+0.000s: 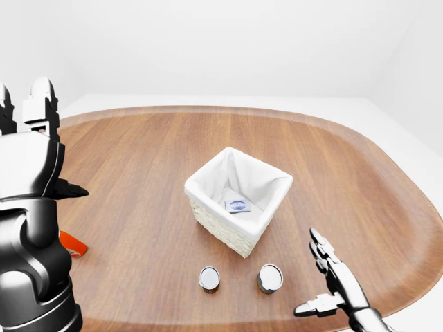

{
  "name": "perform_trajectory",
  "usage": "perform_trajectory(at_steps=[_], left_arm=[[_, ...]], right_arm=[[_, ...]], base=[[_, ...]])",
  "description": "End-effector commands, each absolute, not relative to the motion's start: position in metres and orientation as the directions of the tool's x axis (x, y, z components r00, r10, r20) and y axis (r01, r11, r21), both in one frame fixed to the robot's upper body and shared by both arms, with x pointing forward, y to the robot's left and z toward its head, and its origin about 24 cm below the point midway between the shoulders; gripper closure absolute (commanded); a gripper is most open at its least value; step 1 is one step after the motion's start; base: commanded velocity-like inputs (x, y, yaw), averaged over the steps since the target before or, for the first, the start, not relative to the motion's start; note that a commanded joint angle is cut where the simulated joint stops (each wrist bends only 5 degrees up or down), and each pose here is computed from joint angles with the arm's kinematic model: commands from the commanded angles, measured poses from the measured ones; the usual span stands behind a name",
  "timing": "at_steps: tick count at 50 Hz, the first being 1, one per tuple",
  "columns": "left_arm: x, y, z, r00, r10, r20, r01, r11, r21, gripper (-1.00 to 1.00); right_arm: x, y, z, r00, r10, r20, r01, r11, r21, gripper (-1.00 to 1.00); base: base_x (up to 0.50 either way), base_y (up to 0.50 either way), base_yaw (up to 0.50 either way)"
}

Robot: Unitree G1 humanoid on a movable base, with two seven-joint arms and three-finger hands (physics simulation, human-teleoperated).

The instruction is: Pick up the alphabet soup and the cream cheese box, and put them in the basket.

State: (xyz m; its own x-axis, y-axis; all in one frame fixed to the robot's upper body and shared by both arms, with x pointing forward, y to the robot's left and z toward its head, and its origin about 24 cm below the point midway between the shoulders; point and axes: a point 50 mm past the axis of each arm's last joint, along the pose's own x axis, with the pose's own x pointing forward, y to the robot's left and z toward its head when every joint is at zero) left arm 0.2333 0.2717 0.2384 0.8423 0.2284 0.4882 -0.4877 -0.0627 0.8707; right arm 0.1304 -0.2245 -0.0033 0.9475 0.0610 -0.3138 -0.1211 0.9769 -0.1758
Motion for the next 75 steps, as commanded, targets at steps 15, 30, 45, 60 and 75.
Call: perform_trajectory(at_steps=[15,30,45,60,75], left_arm=[[0.234,0.271,0.238,0.844,0.227,0.485,-0.485,-0.062,0.873,-1.0],[0.233,0.271,0.239,0.843,0.227,0.488,-0.487,-0.064,0.871,-1.0],[0.233,0.271,0.24,0.841,0.227,0.491,-0.489,-0.067,0.87,-1.0],[0.233,0.272,0.238,0.841,0.23,0.49,-0.489,-0.066,0.87,-1.0],[0.233,0.272,0.238,0.841,0.231,0.489,-0.487,-0.068,0.871,-1.0]], right_arm=[[0.126,-0.215,-0.019,0.911,0.11,-0.398,-0.195,0.964,-0.179,-1.0],[0.127,-0.211,-0.028,0.892,0.105,-0.44,-0.217,0.952,-0.214,-1.0],[0.134,-0.205,-0.035,0.882,0.104,-0.46,-0.242,0.937,-0.252,-1.0],[0.139,-0.198,-0.039,0.878,0.112,-0.466,-0.265,0.923,-0.279,-1.0],[0.143,-0.195,-0.046,0.869,0.11,-0.483,-0.28,0.913,-0.297,-1.0]], base=[[0.0,0.0,0.0],[0.0,0.0,0.0],[0.0,0.0,0.0],[0.0,0.0,0.0],[0.0,0.0,0.0]])
